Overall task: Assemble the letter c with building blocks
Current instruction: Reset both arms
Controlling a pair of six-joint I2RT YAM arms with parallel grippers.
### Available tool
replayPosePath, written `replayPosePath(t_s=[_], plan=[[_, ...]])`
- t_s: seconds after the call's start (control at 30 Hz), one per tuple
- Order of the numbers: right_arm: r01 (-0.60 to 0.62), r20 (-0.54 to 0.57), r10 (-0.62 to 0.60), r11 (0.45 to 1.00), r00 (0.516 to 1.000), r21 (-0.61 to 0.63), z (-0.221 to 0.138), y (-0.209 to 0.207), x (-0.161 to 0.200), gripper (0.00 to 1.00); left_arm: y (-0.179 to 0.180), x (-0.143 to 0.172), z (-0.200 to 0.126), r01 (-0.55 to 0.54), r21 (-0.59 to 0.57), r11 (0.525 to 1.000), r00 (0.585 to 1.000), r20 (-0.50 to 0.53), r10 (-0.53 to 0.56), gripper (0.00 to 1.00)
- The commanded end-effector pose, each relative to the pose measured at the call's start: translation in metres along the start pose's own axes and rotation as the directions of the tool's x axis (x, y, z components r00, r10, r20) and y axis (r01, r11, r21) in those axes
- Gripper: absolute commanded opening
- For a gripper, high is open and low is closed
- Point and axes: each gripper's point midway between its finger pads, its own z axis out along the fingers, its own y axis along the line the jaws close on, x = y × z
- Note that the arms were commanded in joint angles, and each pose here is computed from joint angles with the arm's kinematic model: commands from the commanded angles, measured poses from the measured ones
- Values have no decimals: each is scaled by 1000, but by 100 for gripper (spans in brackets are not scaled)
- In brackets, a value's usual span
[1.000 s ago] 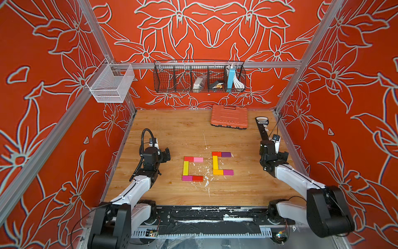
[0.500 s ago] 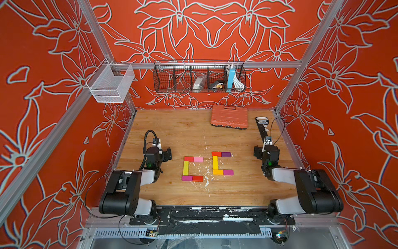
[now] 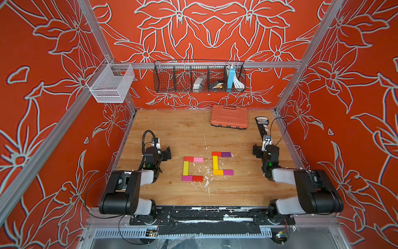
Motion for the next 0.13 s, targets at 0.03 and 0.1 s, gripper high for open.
replayPosePath(t_s=[0.03, 0.1], plan=[[1, -4, -1, 1000, 1000, -10, 3, -1, -1, 98, -3, -12, 0, -9, 7, 1000, 999, 37, 9, 98], [1, 12, -1, 1000, 1000, -11, -1, -1, -3, 98, -3, -12, 0, -9, 7, 1000, 999, 38, 9, 98]])
